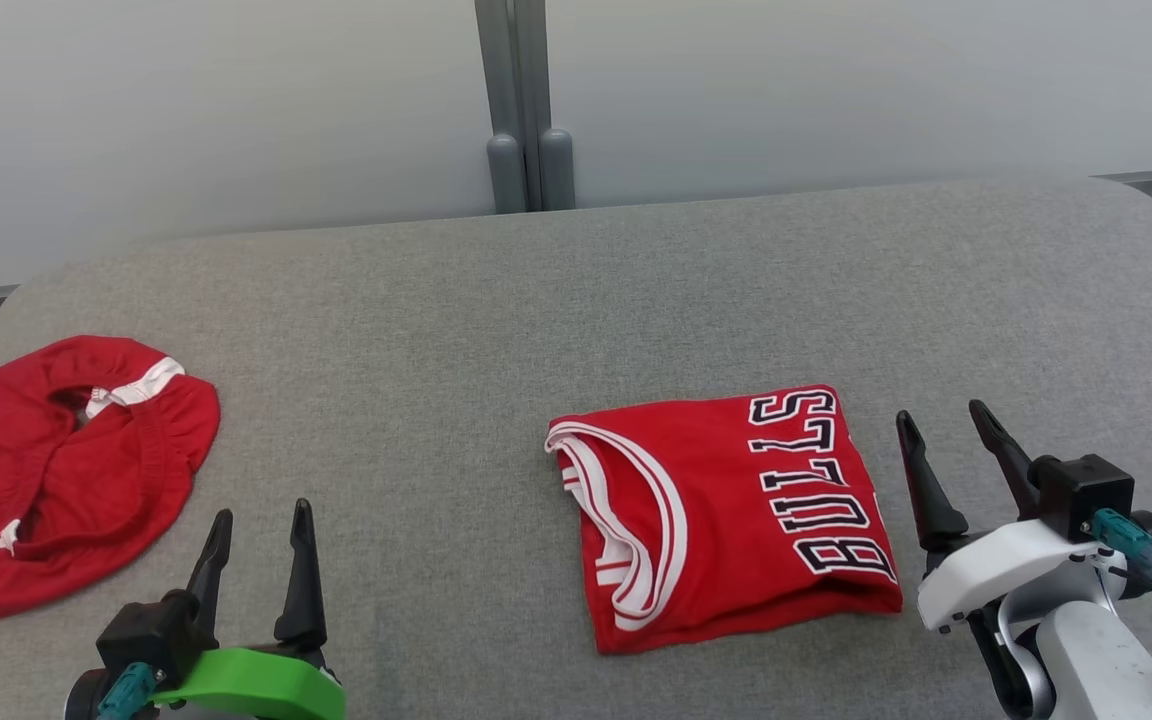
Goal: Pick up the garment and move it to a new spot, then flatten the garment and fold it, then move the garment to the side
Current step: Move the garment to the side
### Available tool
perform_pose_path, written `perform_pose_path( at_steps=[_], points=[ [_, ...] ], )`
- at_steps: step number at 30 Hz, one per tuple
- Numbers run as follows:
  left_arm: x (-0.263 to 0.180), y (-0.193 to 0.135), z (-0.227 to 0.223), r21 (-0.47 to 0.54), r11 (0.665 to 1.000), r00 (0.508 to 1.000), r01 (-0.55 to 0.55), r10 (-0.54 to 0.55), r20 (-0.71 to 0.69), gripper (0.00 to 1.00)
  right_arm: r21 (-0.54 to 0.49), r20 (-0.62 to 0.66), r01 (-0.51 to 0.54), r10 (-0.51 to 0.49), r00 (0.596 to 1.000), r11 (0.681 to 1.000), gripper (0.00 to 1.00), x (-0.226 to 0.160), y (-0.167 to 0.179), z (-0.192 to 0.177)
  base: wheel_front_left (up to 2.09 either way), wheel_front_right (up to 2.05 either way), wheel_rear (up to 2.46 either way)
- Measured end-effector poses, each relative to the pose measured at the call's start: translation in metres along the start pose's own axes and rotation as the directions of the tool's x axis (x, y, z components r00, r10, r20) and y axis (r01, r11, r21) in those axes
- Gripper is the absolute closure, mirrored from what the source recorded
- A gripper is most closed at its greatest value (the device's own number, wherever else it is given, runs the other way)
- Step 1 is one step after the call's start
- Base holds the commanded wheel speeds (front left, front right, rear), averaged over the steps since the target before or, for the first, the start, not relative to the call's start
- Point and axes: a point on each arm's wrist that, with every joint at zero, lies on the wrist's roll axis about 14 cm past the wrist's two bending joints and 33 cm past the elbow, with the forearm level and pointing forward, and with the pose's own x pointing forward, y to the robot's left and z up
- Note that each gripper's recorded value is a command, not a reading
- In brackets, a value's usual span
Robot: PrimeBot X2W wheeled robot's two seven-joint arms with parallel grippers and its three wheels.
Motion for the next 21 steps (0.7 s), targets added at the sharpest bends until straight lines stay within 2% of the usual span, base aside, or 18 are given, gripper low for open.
perform_pose_path(
  at_steps=[7,10,11,14,17,21],
  points=[
    [-0.002,0.004,-0.001,0.002,1.000,1.000,-0.013,0.013,-0.005,0.00,0.007,-0.013,-0.005,0.006,1.000,1.000,0.00,0.003,0.002,-0.004,0.00,0.00,0.00],
    [-0.003,0.005,-0.003,0.002,1.000,1.000,-0.016,0.016,-0.009,0.00,0.053,-0.092,-0.001,0.006,0.996,0.999,0.00,0.004,0.003,-0.018,0.00,0.00,0.00],
    [-0.002,0.005,-0.003,0.001,1.000,1.000,-0.016,0.016,-0.009,0.00,0.085,-0.154,0.002,0.011,0.988,0.996,0.00,0.004,0.004,-0.028,0.00,0.00,0.00],
    [0.000,0.004,-0.005,0.001,1.000,1.000,-0.010,0.010,-0.014,0.00,0.112,-0.371,-0.008,0.049,0.927,0.994,0.00,-0.002,0.005,-0.059,0.00,0.00,0.00],
    [0.002,0.002,-0.007,0.000,1.000,1.000,-0.005,0.005,-0.021,0.00,0.124,-0.427,-0.011,0.063,0.902,0.992,0.00,0.012,0.000,-0.054,0.00,0.00,0.00],
    [0.004,0.004,-0.005,0.005,1.000,1.000,-0.011,0.011,-0.016,0.00,0.164,-0.567,-0.011,0.104,0.817,0.986,0.00,0.008,0.008,-0.078,0.00,0.00,0.00]
  ],
)
